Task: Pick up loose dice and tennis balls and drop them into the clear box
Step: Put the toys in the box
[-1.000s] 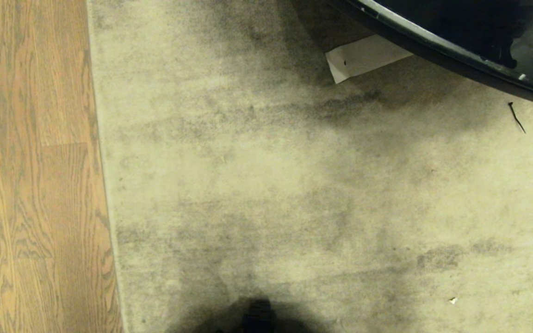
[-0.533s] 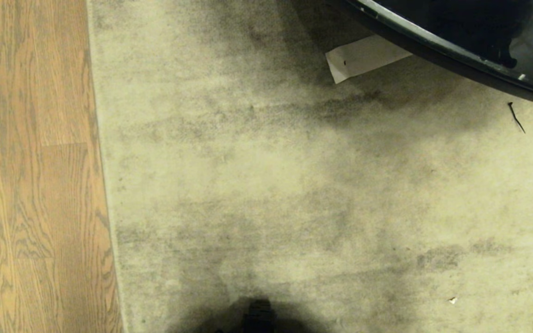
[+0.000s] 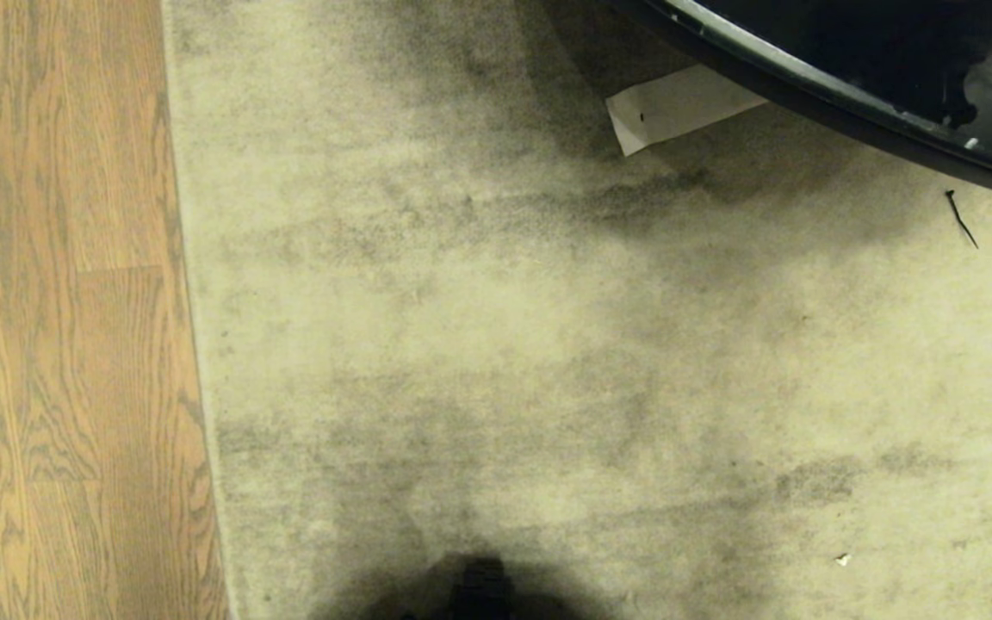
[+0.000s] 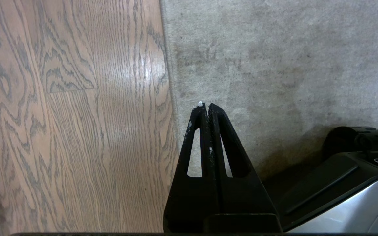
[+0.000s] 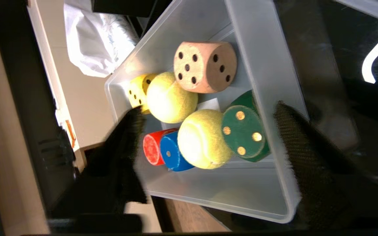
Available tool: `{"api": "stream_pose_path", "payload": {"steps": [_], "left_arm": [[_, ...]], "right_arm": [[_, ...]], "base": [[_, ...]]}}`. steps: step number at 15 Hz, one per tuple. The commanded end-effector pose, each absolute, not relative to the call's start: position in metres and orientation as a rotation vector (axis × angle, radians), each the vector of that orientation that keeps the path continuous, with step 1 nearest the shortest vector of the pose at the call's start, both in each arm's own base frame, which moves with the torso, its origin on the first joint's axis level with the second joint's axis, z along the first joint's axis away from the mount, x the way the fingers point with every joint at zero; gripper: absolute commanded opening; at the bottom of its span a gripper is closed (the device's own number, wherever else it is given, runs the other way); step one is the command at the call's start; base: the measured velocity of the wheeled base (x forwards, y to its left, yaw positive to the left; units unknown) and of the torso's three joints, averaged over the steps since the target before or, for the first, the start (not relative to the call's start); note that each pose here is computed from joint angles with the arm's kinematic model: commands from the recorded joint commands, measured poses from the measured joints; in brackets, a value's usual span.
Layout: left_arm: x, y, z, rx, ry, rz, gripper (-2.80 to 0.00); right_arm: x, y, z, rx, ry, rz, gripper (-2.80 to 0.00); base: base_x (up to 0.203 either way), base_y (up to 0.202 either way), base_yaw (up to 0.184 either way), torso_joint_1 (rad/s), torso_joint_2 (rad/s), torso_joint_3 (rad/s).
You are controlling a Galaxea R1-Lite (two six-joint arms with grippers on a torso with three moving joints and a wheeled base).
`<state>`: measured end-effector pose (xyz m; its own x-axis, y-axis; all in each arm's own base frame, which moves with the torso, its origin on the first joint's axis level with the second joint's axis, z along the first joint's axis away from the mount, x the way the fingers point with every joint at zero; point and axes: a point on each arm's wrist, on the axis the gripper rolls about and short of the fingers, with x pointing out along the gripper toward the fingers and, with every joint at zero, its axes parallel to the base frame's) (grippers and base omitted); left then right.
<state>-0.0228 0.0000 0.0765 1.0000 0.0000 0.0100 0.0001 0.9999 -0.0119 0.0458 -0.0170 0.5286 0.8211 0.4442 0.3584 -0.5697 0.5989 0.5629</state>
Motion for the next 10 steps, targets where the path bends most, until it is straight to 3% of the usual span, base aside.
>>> {"api": "stream_pose_path", "payload": {"steps": [1, 6, 10], "left_arm": [[-0.023, 0.0, 0.076, -0.012, -0.008, 0.0, -2.8], [-0.023, 0.0, 0.076, -0.012, -0.007, 0.0, -2.8], [-0.023, 0.0, 0.076, -0.012, -0.008, 0.0, -2.8]], "right_arm": [[0.046, -0.017, 0.529, 0.715, -0.185, 0.596, -2.8], [0.031, -0.002, 0.531, 0.59, -0.229, 0.584, -2.8], [0.025, -0.001, 0.53, 0.399, -0.315, 0.396, -2.8]], "base": [[0.0, 0.0, 0.0, 0.0, 0.0, 0.0], [0.0, 0.0, 0.0, 0.0, 0.0, 0.0], [0.0, 0.0, 0.0, 0.0, 0.0, 0.0]]}}
